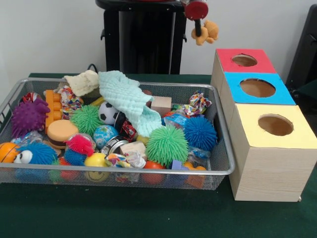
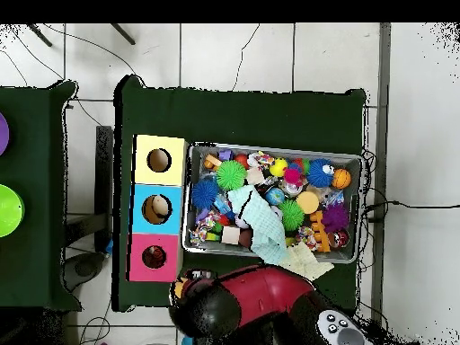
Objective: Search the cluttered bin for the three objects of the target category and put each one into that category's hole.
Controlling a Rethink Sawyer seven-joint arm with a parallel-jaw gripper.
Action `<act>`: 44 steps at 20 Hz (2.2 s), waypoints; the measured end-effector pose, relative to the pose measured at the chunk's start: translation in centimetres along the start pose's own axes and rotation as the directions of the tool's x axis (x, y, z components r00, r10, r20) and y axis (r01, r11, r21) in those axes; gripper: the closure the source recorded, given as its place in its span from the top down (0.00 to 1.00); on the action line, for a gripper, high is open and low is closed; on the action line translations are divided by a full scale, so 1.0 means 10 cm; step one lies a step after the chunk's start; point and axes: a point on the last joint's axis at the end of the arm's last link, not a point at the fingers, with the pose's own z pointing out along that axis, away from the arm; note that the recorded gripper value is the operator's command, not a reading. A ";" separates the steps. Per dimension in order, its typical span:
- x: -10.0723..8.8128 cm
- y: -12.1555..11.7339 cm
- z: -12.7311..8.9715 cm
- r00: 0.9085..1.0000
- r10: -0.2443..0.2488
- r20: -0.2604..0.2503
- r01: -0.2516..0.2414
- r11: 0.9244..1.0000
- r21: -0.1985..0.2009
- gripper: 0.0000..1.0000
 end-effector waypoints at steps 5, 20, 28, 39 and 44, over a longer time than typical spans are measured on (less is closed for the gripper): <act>-0.19 0.15 0.05 1.000 0.009 0.012 -0.010 1.000 0.011 0.00; -0.44 0.39 0.10 0.989 0.104 0.106 -0.116 0.986 0.121 0.00; -0.51 0.40 0.11 0.986 0.091 0.143 -0.117 0.975 0.187 0.00; -0.80 0.46 0.19 0.984 0.038 0.172 -0.079 0.967 0.243 0.00; -0.82 0.47 0.25 0.980 0.060 0.191 -0.107 0.963 0.249 0.00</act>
